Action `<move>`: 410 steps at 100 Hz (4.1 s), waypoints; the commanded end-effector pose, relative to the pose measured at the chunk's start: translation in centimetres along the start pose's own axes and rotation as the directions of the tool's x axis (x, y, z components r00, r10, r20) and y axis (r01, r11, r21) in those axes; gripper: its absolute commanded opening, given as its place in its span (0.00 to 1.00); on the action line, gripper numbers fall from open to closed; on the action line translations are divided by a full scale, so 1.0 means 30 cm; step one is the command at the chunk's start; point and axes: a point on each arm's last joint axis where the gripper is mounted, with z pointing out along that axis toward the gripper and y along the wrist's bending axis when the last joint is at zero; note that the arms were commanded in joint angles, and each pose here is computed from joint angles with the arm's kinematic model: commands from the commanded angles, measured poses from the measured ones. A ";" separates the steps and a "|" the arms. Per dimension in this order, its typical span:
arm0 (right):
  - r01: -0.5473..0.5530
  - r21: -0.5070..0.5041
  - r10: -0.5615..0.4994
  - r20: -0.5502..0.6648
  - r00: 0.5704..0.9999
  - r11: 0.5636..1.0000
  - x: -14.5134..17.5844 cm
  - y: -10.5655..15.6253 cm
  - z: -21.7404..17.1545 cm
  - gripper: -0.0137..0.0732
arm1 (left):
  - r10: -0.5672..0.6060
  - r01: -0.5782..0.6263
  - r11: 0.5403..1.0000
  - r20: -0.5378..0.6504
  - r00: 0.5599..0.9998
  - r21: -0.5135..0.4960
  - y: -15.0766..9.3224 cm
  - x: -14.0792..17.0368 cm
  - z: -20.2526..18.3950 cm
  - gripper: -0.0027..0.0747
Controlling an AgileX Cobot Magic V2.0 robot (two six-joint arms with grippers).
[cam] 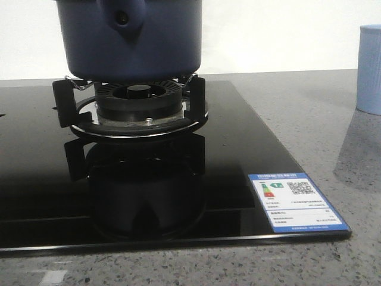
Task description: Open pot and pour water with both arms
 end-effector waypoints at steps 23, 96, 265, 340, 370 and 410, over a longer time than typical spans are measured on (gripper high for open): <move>0.168 -0.020 -0.169 -0.112 0.979 0.986 -0.218 0.052 0.146 0.09 | 0.231 -0.218 0.966 -0.091 0.969 0.135 -0.086 -0.208 0.123 0.01; 0.180 -0.080 -0.191 -0.178 0.965 0.980 -0.213 0.073 0.204 0.74 | 0.170 -0.095 0.950 -0.236 0.957 0.299 -0.174 -0.101 0.386 0.70; 0.179 -0.085 -0.192 -0.199 0.961 0.980 -0.206 0.073 0.203 0.74 | 0.261 -0.147 0.918 -0.282 0.923 0.368 -0.443 0.044 0.886 0.75; 0.189 -0.077 -0.201 -0.187 0.962 0.979 -0.202 0.068 0.207 0.74 | 0.238 -0.151 0.921 -0.212 0.948 0.359 -0.441 -0.030 0.854 0.55; 0.195 -0.023 -0.196 -0.120 0.973 0.981 -0.124 0.029 0.235 0.74 | 0.192 -0.155 0.936 -0.086 0.978 0.317 -0.385 -0.197 0.774 0.55; 0.230 0.072 -0.228 -0.029 0.973 0.971 0.056 -0.051 0.262 0.74 | 0.154 -0.168 0.961 0.079 0.985 0.221 -0.285 -0.387 0.652 0.55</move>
